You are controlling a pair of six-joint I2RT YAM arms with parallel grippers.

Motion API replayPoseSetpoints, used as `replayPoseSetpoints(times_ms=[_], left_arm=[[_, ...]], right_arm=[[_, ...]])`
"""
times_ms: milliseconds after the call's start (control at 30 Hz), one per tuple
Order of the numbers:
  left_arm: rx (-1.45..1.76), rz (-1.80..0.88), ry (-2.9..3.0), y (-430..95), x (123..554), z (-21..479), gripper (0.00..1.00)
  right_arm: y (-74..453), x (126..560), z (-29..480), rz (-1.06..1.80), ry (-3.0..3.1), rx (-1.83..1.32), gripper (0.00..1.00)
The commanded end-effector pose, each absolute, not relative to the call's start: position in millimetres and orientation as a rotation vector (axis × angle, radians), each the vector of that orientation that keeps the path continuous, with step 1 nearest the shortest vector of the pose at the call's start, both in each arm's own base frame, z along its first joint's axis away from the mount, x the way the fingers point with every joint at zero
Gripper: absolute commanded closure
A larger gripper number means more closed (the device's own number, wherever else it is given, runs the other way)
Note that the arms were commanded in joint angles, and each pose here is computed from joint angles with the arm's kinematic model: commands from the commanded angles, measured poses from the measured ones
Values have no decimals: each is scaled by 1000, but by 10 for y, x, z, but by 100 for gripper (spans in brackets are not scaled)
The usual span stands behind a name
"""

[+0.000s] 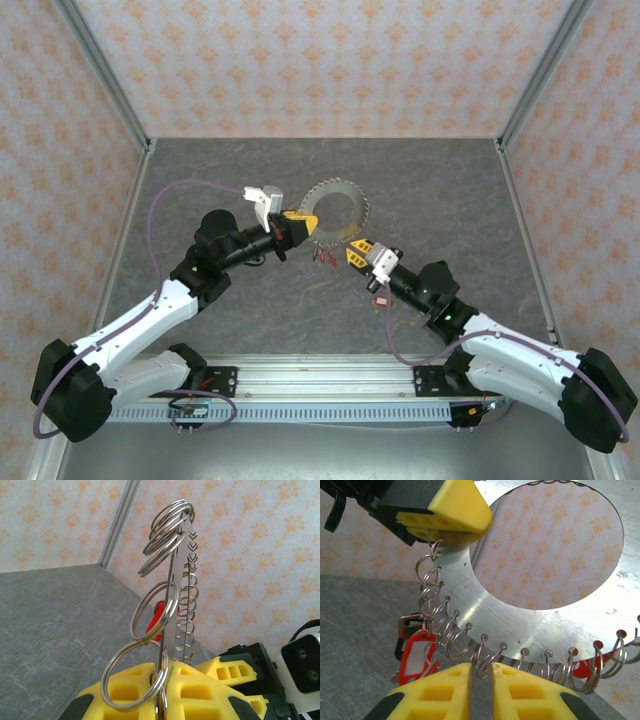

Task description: Put the keys on the keyring

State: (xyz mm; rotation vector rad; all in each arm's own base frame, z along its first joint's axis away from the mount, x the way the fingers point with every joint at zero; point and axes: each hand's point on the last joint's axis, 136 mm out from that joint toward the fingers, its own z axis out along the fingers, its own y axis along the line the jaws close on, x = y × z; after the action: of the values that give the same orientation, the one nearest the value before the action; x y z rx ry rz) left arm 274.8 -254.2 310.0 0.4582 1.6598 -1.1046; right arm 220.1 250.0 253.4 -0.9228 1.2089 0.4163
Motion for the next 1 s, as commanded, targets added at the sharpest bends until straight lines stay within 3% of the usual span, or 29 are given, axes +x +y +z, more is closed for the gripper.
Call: replayPoseSetpoints(times_ms=[0,967], left_arm=[[465,-1119,1544,-2488,2693,3498,100],[453,-1122,1535,-2457,2660,3528,100]], right_arm=[[2549,2192,2700,430,1157,-926,83],[2523,2396,2742,329,1147,-863,83]])
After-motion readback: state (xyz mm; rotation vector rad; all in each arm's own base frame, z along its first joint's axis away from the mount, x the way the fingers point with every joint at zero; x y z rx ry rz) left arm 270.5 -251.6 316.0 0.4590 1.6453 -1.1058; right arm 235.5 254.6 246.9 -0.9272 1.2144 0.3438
